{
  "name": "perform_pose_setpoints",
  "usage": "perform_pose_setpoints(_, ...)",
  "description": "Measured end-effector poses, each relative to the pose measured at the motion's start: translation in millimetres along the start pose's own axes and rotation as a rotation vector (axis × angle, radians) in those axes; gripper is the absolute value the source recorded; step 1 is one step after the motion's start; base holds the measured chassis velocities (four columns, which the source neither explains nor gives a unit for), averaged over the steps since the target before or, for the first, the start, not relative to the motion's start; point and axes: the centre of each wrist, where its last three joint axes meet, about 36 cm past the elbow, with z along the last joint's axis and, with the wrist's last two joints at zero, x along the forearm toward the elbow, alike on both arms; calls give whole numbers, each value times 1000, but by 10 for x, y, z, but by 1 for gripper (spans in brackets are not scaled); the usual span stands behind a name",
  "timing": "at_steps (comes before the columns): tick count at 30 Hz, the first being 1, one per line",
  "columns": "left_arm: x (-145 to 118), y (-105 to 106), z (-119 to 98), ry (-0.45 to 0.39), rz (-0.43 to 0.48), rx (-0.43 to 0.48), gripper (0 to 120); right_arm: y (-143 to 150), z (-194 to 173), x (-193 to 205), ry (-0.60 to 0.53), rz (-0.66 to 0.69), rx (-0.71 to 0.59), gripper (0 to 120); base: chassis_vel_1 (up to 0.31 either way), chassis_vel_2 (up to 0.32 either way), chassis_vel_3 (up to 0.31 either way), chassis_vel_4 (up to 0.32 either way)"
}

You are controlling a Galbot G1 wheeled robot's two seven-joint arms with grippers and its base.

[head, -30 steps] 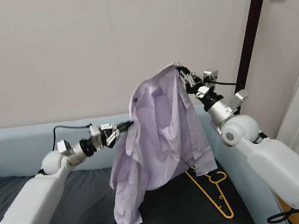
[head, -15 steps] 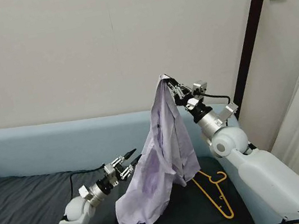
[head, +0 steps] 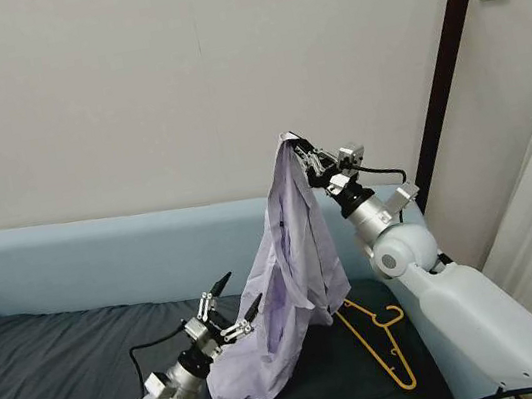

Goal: Pick up the clothes from the sofa and hang them on the clothes hanger.

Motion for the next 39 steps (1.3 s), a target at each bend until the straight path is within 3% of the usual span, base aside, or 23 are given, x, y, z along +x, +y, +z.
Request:
perform_pose_setpoints(3,-2,-107,102,40,37,5,100,6,5,-1,1,-1,-1,0,0,0,0,0)
perform_pose_setpoints(11,-86,-163,325,103,22,22,100,8,21,14,7,2,-3,0,0,0,0,0)
perform_pose_setpoints(24,-246,-418,587,159,-111,54,94,-15,63,10,12,14,-6,0,0,0,0,0)
perform_pose_setpoints(29,-311,-699,663,169,-166,74,86,-16,68,0,12,15,-5,0,0,0,0,0)
perform_pose_setpoints(33,-389,-890,693,173,-251,78,69,-17,70,-2,12,15,-5,0,0,0,0,0)
perform_pose_setpoints(39,-460,-929,715,186,-324,66,51,-10,86,9,14,16,-7,0,0,0,0,0)
